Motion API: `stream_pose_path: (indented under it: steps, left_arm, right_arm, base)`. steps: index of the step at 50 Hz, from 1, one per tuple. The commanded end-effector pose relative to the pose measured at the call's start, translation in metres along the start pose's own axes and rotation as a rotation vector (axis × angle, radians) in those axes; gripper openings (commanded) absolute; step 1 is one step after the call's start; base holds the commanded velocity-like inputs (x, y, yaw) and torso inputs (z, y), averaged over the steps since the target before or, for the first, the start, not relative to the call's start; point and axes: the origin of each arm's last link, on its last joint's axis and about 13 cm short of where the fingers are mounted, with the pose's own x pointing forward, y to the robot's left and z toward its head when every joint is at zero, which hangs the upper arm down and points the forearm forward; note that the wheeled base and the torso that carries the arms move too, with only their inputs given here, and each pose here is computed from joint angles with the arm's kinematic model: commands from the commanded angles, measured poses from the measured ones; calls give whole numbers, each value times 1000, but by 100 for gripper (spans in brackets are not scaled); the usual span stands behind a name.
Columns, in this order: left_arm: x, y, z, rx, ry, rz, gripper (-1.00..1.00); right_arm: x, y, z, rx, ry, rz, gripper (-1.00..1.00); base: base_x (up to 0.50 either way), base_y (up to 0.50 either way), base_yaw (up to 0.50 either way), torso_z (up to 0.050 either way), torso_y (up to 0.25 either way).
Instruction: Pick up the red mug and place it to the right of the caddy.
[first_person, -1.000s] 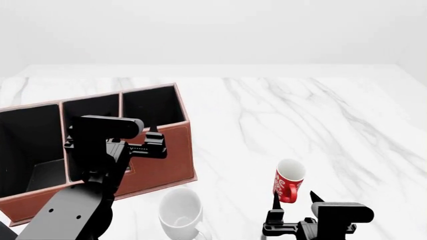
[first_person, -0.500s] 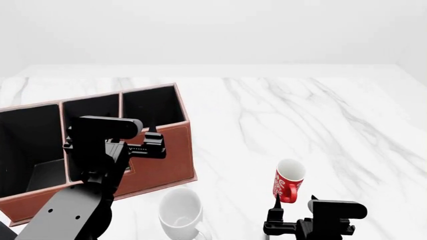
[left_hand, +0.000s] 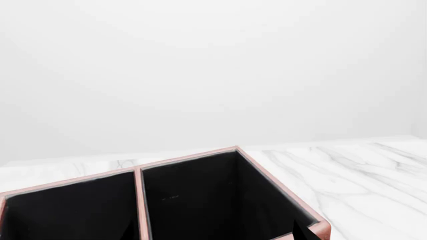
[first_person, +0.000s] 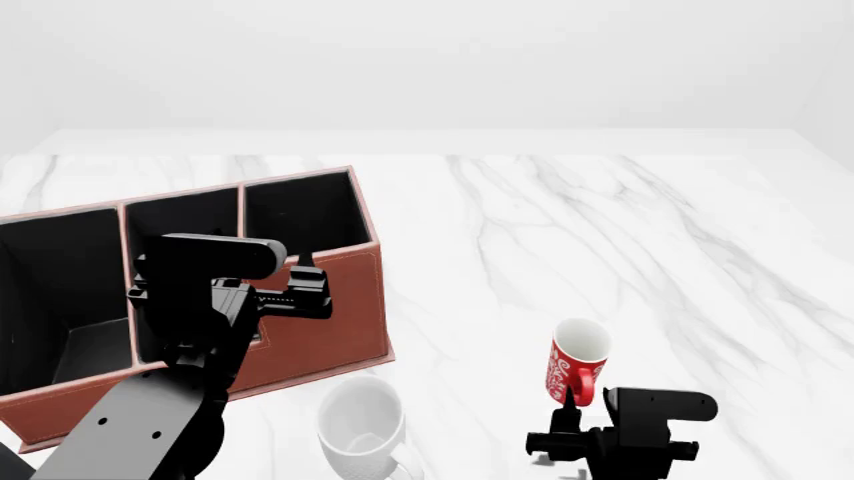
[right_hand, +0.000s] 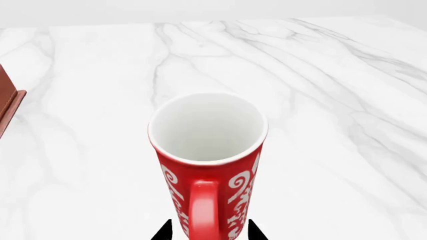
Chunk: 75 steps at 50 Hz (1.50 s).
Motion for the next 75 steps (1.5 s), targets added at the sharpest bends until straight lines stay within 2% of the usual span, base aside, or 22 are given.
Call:
stream_pose_path:
  steps: [1,17,23,28,34,40,42,43,46,49,50,53,57,60,75]
  left_arm:
    - [0,0,-1,1,3,-2,100]
    - [1,0,-1,-5,5,-4,100]
    - [0,0,0,-2,3,-3,100]
    - [0,0,1,0,1,-4,100]
    - [0,0,1,0,0,-3,100]
    - [1,0,3,2,0,-6,100]
    - [1,0,3,3,0,-7,100]
    - [1,0,3,3,0,-8,100]
    - [2,1,3,3,1,-6,100]
    - [3,1,3,3,2,-6,100]
    - [3,1,3,4,2,-5,100]
    - [3,1,3,5,3,-4,100]
    - [3,1,3,4,2,-4,100]
    - [4,2,3,3,4,-3,100]
    - [2,2,2,2,3,-5,100]
  right_arm:
    - [2,0,-2,-6,9,10,-100]
    - [2,-1,3,2,-8,7,-100]
    - [2,-5,21,-24,-52,6,-100]
    - [11,-7,50,-39,-112,99,-100]
    - [37,-3,77,-84,-137,199,-100]
    - [71,15,90,-117,-113,390,-100]
    - [84,20,94,-108,-86,402,-100]
    - [89,22,95,-83,-66,423,-100]
    - [111,33,94,-103,-39,455,-100]
    - [119,41,94,-104,-12,501,-100]
    - [124,46,92,-134,-7,508,-100]
    - [131,52,89,-154,15,514,-100]
    - [140,57,85,-134,59,532,-100]
    - [140,60,81,-165,68,533,-100]
    - [137,64,70,-170,116,525,-100]
  base:
    - [0,0,0,0,0]
    - [0,0,0,0,0]
    - [0,0,0,0,0]
    - [0,0,0,0,0]
    - [0,0,0,0,0]
    - [0,0,0,0,2]
    - [0,0,0,0,0]
    - [0,0,0,0,0]
    - [0,0,0,0,0]
    - [0,0,0,0,0]
    - [0,0,0,0,0]
    - [0,0,0,0,0]
    - [0,0,0,0,0]
    - [0,0,0,0,3]
    - [0,0,0,0,0]
